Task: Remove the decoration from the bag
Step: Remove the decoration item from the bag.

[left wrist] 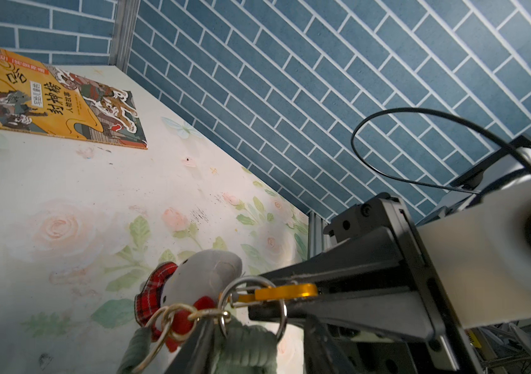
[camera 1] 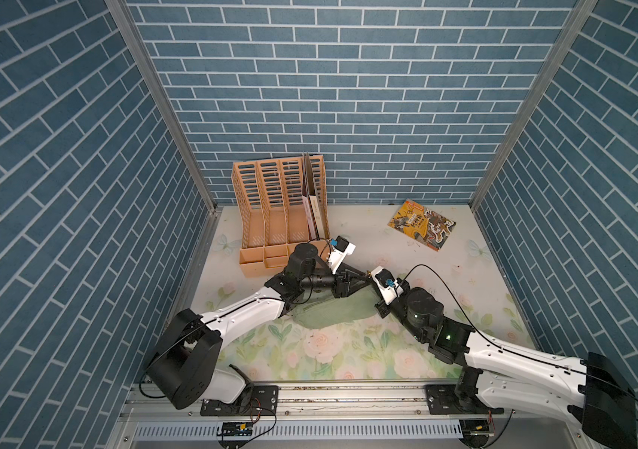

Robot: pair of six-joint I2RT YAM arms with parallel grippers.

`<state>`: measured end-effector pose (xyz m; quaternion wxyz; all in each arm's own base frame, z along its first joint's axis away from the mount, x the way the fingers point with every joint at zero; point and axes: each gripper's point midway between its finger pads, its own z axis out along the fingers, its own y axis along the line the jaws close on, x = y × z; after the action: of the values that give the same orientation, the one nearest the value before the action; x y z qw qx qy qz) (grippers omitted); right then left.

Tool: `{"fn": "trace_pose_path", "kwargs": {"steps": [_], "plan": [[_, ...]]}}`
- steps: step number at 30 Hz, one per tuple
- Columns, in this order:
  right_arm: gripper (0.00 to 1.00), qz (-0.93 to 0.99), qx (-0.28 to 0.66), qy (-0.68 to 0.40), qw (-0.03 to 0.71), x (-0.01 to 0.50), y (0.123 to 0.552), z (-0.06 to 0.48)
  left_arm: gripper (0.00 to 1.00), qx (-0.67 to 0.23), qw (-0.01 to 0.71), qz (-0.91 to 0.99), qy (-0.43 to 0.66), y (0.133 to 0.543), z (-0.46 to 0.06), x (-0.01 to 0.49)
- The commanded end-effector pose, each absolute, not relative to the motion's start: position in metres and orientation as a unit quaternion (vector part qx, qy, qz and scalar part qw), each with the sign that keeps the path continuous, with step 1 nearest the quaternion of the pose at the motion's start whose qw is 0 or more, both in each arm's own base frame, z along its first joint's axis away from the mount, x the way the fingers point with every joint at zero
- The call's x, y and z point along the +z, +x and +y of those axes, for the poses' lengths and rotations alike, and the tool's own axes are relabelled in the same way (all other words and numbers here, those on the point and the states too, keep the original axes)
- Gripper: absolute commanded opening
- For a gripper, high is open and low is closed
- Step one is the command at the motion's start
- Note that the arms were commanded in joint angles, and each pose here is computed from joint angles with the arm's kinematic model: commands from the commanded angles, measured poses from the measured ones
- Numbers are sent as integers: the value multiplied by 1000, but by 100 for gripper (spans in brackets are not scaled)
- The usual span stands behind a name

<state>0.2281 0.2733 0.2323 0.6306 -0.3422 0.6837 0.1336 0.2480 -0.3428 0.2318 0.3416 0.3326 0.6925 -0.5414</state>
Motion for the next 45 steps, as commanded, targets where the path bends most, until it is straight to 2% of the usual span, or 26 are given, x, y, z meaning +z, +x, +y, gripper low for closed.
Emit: {"fn": "trace_pose_path", "kwargs": {"steps": [1, 8, 12, 17, 22, 28, 33, 38, 45], "plan": [[0, 644, 152, -376, 649, 261, 218, 285, 48, -542, 355, 668, 366, 242, -346, 231], [0, 637, 145, -390, 649, 266, 219, 286, 38, -550, 355, 659, 372, 242, -350, 228], [0, 634, 151, -394, 648, 270, 220, 285, 37, -547, 353, 661, 373, 242, -350, 222], [0, 633, 152, -407, 641, 271, 221, 287, 32, -543, 349, 668, 370, 244, -350, 216], [0, 637, 143, -425, 627, 269, 222, 285, 51, -523, 364, 676, 370, 252, -336, 221], [0, 635, 149, -444, 614, 272, 226, 285, 61, -507, 387, 674, 373, 263, -324, 228], [0, 631, 158, -454, 608, 275, 227, 288, 61, -514, 404, 656, 377, 266, -330, 240], [0, 631, 157, -453, 609, 276, 229, 290, 58, -519, 407, 641, 393, 255, -334, 244], [0, 639, 150, -456, 602, 273, 234, 293, 39, -513, 411, 646, 388, 257, -336, 241]]}}
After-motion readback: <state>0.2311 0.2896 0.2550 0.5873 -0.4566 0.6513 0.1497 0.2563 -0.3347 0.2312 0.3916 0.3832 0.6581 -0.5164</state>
